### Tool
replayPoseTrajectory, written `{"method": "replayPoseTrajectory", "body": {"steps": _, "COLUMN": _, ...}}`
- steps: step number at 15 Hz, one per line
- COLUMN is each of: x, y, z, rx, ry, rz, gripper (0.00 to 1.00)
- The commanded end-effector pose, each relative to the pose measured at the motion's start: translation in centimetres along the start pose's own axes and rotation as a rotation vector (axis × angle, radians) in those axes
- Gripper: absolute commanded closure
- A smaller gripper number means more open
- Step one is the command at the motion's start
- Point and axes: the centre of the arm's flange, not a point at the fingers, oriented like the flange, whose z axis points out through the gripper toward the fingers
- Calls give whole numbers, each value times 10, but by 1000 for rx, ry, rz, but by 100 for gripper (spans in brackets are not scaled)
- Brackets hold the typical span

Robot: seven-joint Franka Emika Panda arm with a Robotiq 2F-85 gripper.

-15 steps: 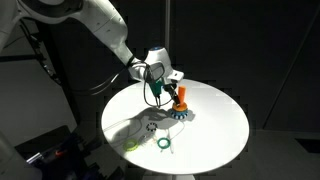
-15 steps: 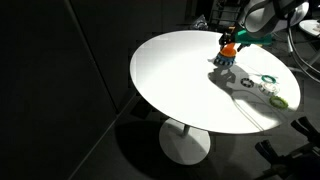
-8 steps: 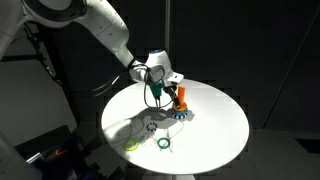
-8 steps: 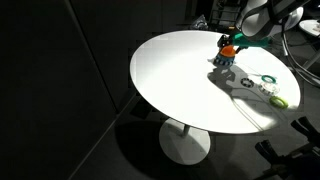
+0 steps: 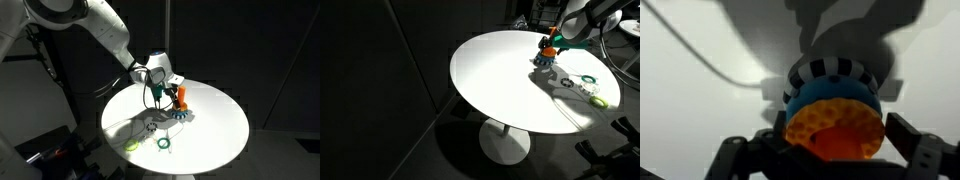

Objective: Remove the orange circular object from the wooden object

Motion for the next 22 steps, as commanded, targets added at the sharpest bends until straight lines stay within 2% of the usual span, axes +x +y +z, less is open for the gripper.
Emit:
{"method": "replayPoseTrajectory", "body": {"steps": 1, "x": 5, "y": -4, "z": 3, "rx": -10, "ry": 18, "rz": 32, "gripper": 0}}
{"method": "replayPoseTrajectory", "body": {"steps": 2, "x": 5, "y": -4, "z": 3, "rx": -11, "ry": 21, "rz": 33, "gripper": 0}}
{"method": "replayPoseTrajectory", "body": {"steps": 4, "x": 5, "y": -4, "z": 3, "rx": -14, "ry": 25, "rz": 35, "gripper": 27}}
{"method": "replayPoseTrajectory", "body": {"steps": 6, "x": 9, "y": -3, "z": 0, "rx": -15, "ry": 33, "rz": 39, "gripper": 38}}
{"method": "replayPoseTrajectory", "body": {"steps": 7, "x": 9, "y": -3, "z": 0, "rx": -16, "ry": 34, "rz": 39, "gripper": 39}}
{"method": "replayPoseTrajectory", "body": {"steps": 9, "x": 12, "y": -3, "z": -5, "rx": -16, "ry": 38, "rz": 41, "gripper": 51}}
{"method": "replayPoseTrajectory", "body": {"steps": 16, "x": 17, "y": 1, "z": -21, "rx": -23, "ry": 55, "rz": 35, "gripper": 66}}
{"method": "replayPoseTrajectory", "body": {"steps": 22, "x": 22, "y": 2, "z": -43, "rx": -17, "ry": 72, "rz": 33, "gripper": 71}}
